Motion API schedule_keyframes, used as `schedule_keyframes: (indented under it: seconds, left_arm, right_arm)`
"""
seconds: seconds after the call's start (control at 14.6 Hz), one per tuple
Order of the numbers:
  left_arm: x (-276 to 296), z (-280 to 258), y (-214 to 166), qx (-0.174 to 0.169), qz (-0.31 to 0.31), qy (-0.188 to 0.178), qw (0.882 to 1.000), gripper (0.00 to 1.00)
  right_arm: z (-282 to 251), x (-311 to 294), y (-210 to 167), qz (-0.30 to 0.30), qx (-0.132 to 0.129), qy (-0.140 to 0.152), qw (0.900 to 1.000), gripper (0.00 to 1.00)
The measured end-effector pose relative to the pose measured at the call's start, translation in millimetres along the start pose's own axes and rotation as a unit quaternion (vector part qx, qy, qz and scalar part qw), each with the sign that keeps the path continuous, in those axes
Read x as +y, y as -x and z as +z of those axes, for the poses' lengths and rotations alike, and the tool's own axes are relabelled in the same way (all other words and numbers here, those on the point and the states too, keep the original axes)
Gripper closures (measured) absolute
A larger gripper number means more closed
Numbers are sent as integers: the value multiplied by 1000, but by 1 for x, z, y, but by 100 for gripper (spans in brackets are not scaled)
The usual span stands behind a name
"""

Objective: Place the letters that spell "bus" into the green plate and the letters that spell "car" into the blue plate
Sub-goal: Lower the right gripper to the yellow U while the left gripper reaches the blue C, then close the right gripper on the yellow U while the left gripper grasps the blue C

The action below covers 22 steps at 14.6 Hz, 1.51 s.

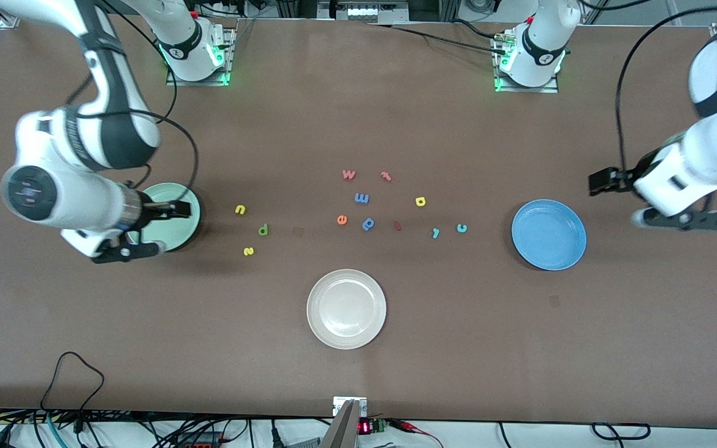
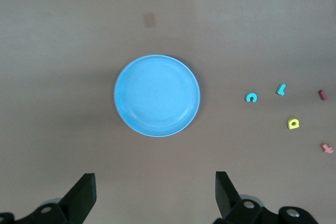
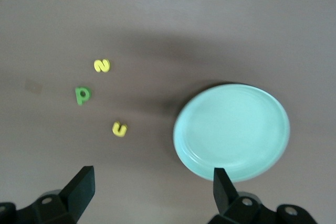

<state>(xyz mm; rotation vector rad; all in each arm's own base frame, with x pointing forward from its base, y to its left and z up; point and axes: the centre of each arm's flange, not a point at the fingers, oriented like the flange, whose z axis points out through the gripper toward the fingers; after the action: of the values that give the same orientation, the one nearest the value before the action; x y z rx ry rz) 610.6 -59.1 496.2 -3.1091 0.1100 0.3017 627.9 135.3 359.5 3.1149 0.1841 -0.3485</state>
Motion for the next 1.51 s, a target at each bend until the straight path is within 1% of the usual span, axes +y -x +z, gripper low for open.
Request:
schedule_keyframes:
  seconds: [0.14,0.21,0.27,0.41,0.55,0.69,0.82,0.96,1.03,1.1,1.37,1.44,1.51]
  left_arm:
    - [24,35,-17,-25,19,-3,999,0]
    - [37,51,-25,-31,29,-3,999,0]
    - [50,66,-34,-32,36,4,999,0]
    - [71,96,-49,-34,41,33,998,0]
    - [85,131,-63,-37,41,49,997,0]
    - [102,170,-72,-32,41,49,997,0]
    - [117,208,-72,-25,33,45,998,0]
    - [137,235,-66,-33,38,40,998,3]
    - [149,246,-63,-39,42,37,998,10]
    - [159,255,-61,-42,47,35,997,22]
    - [167,301,-59,-37,42,32,998,23]
    - [169,310,-56,-37,39,31,998,23]
    - [174,316,-52,-38,37,29,998,25]
  right_arm:
    - [40,-26,3,32,9,3,999,0]
    - [61,-37,7,40,17,4,999,0]
    - [81,-43,11,46,29,2,998,0]
    - [124,-47,25,72,58,-4,996,0]
    - [159,-50,42,105,77,-12,991,0]
    - [172,-55,52,143,79,-16,986,0]
    - [174,-63,55,180,77,-18,981,0]
    - [179,-71,59,207,72,-19,976,0]
    - [182,-72,60,215,69,-18,974,0]
    - [185,-73,62,219,66,-17,973,0]
    - [197,-71,63,224,56,-12,973,2]
    - [200,-71,63,225,54,-11,973,7]
    - [202,-71,63,225,52,-11,973,7]
